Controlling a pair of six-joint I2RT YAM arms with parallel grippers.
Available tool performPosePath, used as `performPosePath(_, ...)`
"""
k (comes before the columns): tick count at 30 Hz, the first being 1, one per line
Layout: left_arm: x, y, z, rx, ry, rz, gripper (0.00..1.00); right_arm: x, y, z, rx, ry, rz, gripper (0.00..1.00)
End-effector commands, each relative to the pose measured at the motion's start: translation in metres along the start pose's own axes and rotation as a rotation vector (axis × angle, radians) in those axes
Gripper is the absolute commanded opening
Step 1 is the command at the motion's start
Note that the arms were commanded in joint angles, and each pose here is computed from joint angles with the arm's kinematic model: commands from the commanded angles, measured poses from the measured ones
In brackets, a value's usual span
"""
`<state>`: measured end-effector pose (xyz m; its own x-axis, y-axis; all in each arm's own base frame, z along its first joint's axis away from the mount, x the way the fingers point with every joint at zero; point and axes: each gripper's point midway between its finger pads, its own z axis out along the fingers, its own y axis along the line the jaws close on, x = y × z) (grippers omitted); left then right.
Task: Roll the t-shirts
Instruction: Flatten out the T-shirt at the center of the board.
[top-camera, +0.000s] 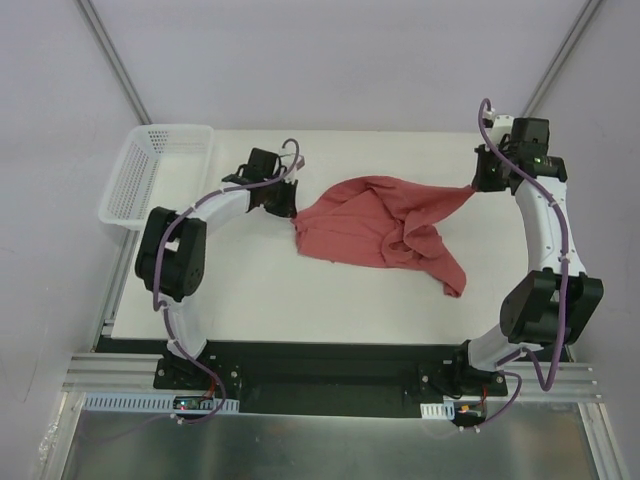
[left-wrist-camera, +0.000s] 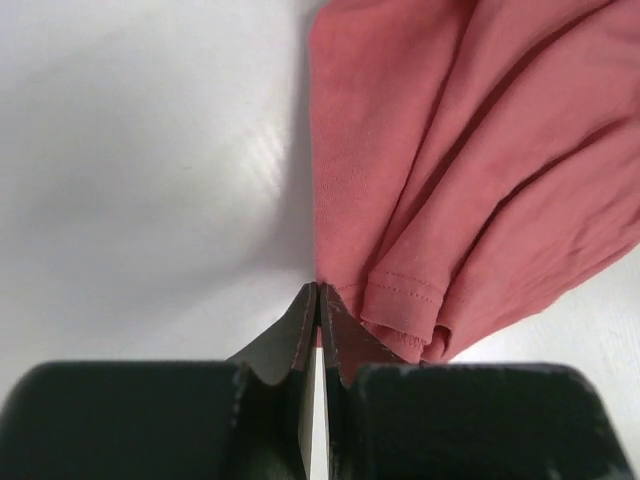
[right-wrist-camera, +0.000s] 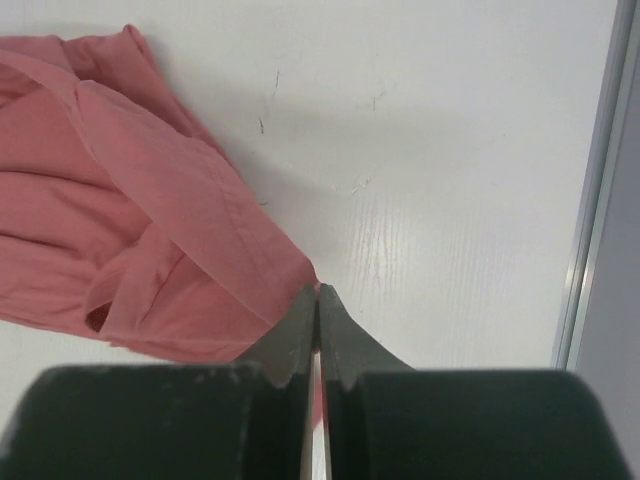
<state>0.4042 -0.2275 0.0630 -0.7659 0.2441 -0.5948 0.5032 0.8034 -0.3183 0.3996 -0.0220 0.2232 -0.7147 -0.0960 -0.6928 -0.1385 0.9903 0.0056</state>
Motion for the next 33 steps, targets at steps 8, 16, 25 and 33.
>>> performPosePath(8,-0.149,0.016,-0.182,-0.291,-0.364,0.524,0.00,-0.120,-0.037,-0.073,0.131,-0.309,-0.029,0.01)
performPosePath(16,-0.176,0.002,-0.271,-0.446,-0.519,0.618,0.00,-0.169,-0.038,-0.133,0.182,-0.487,-0.028,0.01)
performPosePath(25,-0.190,-0.024,-0.387,-0.620,-0.711,0.657,0.00,-0.166,-0.036,-0.215,0.285,-0.615,-0.086,0.01)
performPosePath(33,-0.175,-0.072,-0.486,-0.634,-0.932,0.692,0.00,-0.158,-0.009,-0.333,0.351,-0.791,-0.210,0.01)
